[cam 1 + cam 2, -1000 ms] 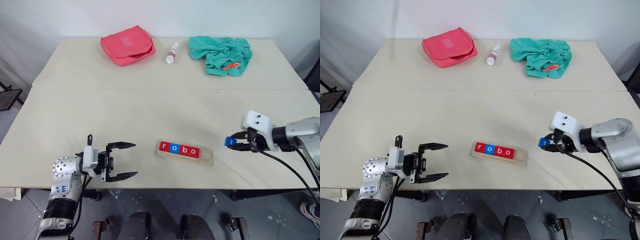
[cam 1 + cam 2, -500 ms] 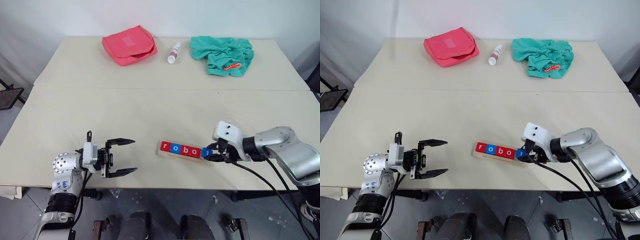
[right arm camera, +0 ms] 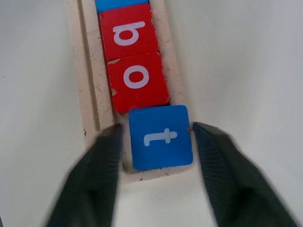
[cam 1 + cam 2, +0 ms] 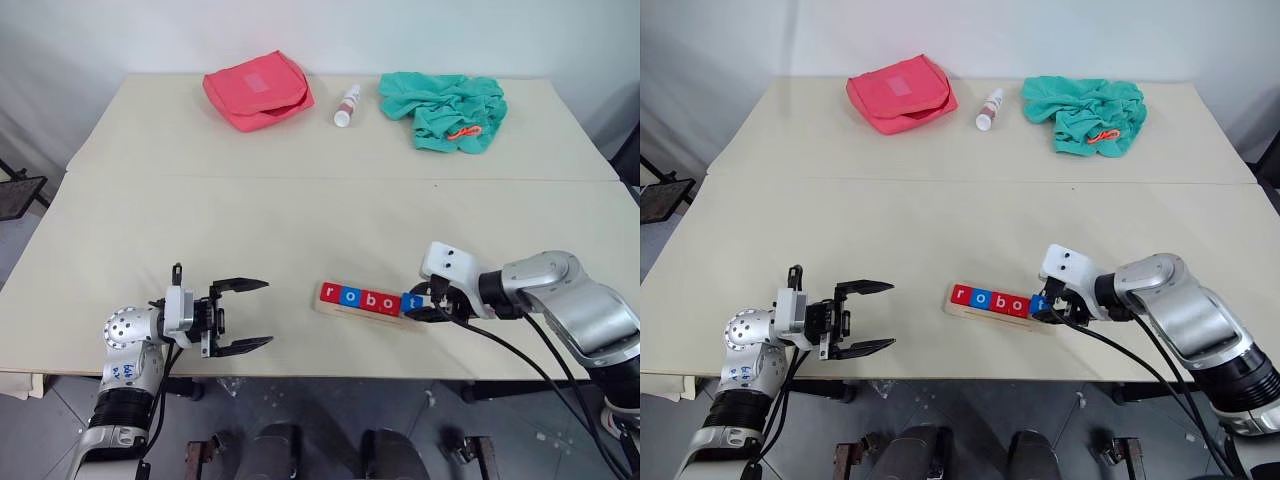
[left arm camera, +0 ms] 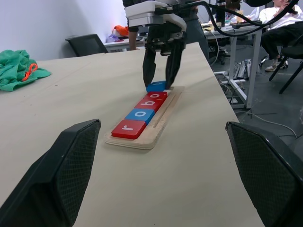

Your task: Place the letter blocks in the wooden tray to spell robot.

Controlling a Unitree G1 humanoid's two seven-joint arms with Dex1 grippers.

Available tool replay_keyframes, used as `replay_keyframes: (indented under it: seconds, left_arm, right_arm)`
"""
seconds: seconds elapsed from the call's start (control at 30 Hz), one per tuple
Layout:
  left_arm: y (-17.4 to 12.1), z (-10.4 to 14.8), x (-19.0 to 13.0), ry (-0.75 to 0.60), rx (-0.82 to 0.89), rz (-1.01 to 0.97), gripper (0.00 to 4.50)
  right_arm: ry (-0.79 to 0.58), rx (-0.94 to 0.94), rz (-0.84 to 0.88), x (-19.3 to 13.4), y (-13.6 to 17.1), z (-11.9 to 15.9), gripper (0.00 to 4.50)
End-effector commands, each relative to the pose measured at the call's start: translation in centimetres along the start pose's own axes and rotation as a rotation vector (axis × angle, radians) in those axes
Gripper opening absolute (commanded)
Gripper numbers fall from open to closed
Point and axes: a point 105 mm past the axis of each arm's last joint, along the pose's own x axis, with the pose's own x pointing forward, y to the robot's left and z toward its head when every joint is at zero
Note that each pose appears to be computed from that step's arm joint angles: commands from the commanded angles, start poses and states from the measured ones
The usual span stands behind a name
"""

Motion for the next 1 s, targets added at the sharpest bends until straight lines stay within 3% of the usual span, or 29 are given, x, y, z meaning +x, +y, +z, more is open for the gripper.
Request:
replay_keyframes:
  seconds: [0.03, 0.1, 0.37, 0.5, 0.83, 1.0]
  left_arm:
    - [0.2, 0.5, -0.1, -0.006, 0.035, 0.011, 4.50]
    - [0.2, 0.5, -0.1, -0.006, 0.035, 0.011, 4.50]
    - [0.5, 0.5, 0.1, -0.011, 0.038, 0.010, 4.50]
    - [0.4, 0.5, 0.2, -0.010, 0.036, 0.008, 4.50]
    - [0.3, 0.6, 0.1, -0.010, 0.039, 0.006, 4.50]
    - [0.2, 0.7, -0.1, -0.004, 0.039, 0.010, 4.50]
  right_arm:
    - [-0.015, -0.034, 0.005, -0.6, 0.5, 0.9, 3.79]
    - [-0.016, -0.033, 0.004, -0.7, 0.5, 0.9, 4.43]
    - [-0.120, -0.059, -0.030, -1.8, 0.3, 2.3, 4.47]
    - [-0.126, -0.044, -0.045, -2.2, 0.0, 1.9, 3.56]
    - [-0.108, -0.038, -0.108, -1.7, -2.4, 0.4, 0.02]
    - [-0.115, -0.041, -0.092, -1.0, -2.2, 0.1, 0.02]
